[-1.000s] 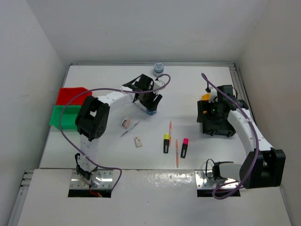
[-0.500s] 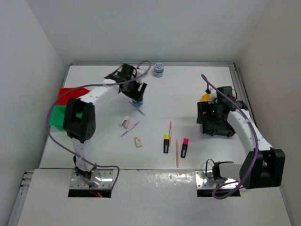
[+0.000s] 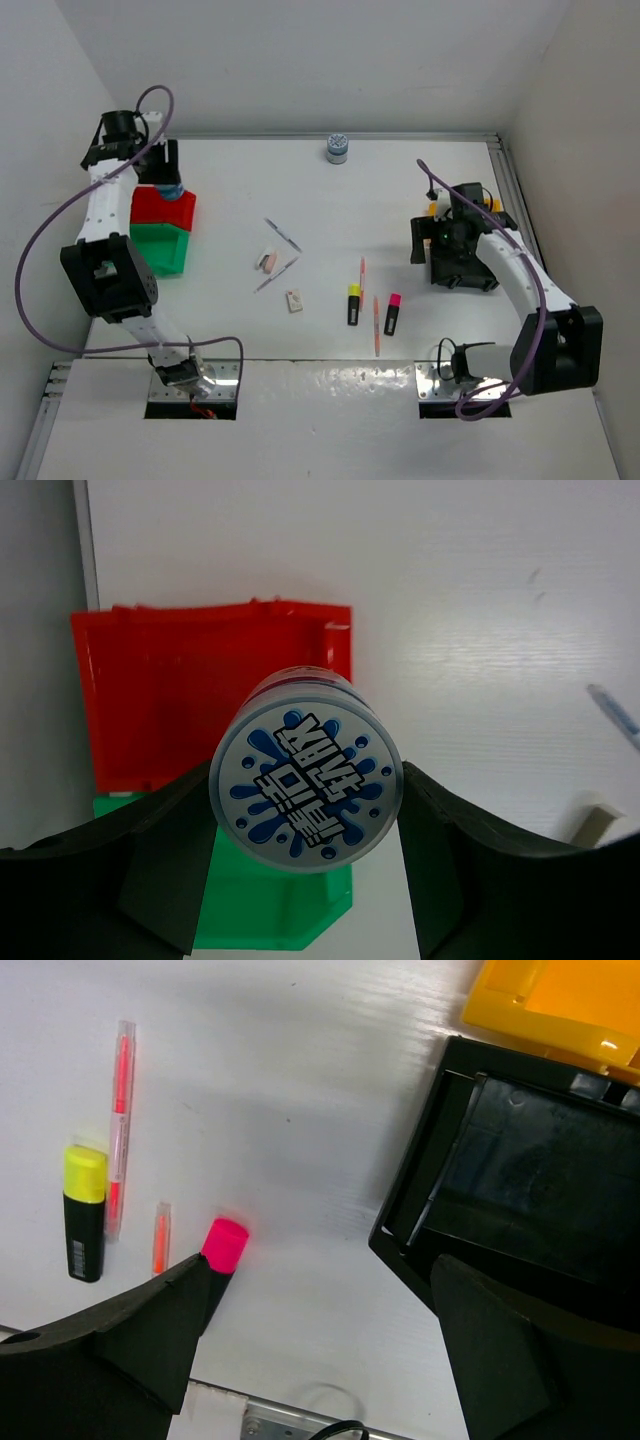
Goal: Sort the stationery into containers
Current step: Place the stationery in the storage box.
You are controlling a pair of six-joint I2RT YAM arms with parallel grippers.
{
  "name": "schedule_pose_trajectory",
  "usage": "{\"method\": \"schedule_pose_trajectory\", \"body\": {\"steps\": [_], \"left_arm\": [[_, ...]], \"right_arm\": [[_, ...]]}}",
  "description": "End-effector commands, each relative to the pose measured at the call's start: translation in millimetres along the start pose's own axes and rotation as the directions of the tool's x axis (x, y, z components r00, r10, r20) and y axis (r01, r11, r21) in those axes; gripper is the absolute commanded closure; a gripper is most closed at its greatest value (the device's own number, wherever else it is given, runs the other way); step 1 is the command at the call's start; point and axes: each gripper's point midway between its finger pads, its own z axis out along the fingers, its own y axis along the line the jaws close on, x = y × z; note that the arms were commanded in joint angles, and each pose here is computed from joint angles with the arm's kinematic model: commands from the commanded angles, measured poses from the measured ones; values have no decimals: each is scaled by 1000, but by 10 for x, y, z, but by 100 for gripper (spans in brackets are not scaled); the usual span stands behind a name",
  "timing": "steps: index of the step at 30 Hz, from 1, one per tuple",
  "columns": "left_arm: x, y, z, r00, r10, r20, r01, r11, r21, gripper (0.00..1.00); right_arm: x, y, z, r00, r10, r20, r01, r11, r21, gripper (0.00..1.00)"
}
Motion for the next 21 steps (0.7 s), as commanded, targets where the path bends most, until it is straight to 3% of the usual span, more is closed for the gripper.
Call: {"method": "schedule_pose_trajectory", "body": {"steps": [1,8,21], "left_arm": [[138,301,101,998,-44,-47,44,999,4,91],[164,706,285,995,-99,-28,98,994,-39,91],[29,922,451,992,-128,-7,127,988,-90,91]], "right_arm": [[-228,51,-38,998,-5,58,6,1000,-12,10],[-199,57,5,999,-10,38,10,1000,-17,10],[-152,45,55,1000,-10,12,10,1000,-13,10]]}}
